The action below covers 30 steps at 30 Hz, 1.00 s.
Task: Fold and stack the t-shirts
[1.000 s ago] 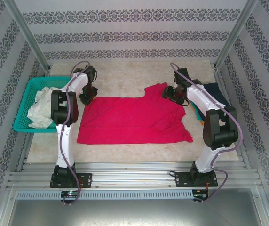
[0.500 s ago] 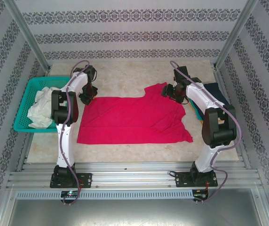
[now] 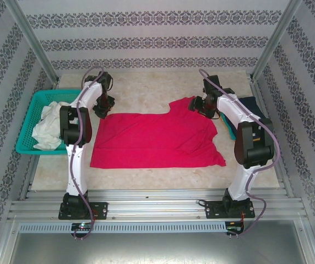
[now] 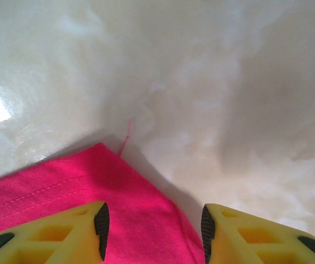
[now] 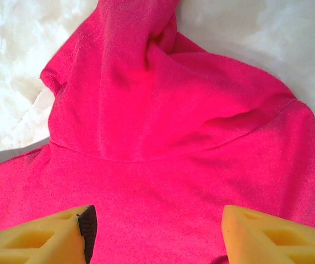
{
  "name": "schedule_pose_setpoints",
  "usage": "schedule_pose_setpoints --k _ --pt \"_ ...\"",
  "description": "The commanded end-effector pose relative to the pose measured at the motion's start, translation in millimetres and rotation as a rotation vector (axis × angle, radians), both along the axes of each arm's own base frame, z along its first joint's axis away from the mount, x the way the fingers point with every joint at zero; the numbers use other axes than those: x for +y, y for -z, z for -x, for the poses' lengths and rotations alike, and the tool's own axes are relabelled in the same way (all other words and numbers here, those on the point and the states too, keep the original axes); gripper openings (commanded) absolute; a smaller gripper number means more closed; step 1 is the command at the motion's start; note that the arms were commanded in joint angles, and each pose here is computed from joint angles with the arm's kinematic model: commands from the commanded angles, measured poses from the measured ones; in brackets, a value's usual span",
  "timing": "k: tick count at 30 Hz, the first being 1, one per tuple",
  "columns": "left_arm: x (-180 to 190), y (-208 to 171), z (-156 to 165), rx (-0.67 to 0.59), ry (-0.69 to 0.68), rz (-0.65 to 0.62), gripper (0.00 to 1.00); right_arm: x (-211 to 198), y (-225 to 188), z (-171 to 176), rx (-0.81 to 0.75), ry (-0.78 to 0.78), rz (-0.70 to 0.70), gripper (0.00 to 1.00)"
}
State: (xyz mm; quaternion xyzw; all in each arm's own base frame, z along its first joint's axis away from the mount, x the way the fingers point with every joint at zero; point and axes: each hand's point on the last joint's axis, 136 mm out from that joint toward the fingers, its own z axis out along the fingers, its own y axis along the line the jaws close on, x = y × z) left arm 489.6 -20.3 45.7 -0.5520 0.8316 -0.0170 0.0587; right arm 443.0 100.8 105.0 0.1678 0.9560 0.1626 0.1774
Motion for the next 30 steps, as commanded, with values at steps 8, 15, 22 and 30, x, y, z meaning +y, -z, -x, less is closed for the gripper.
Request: schedule_pose_setpoints --k 8,15,22,30 --pt "-3 27 19 0.112 -0.039 0.047 0.45 -2 -3 -2 0.009 0.003 -0.005 0.62" --pt "-4 38 26 0.134 -0.045 0.067 0.45 -1 2 1 0.024 0.015 -0.012 0.62" --pt "6 48 23 0.130 -0.068 0.076 0.37 2 0 -3 0.023 0.011 -0.022 0.62" --pt "7 44 20 0.117 -0.073 0.099 0.07 4 -5 -12 0.005 0.008 -0.021 0.62"
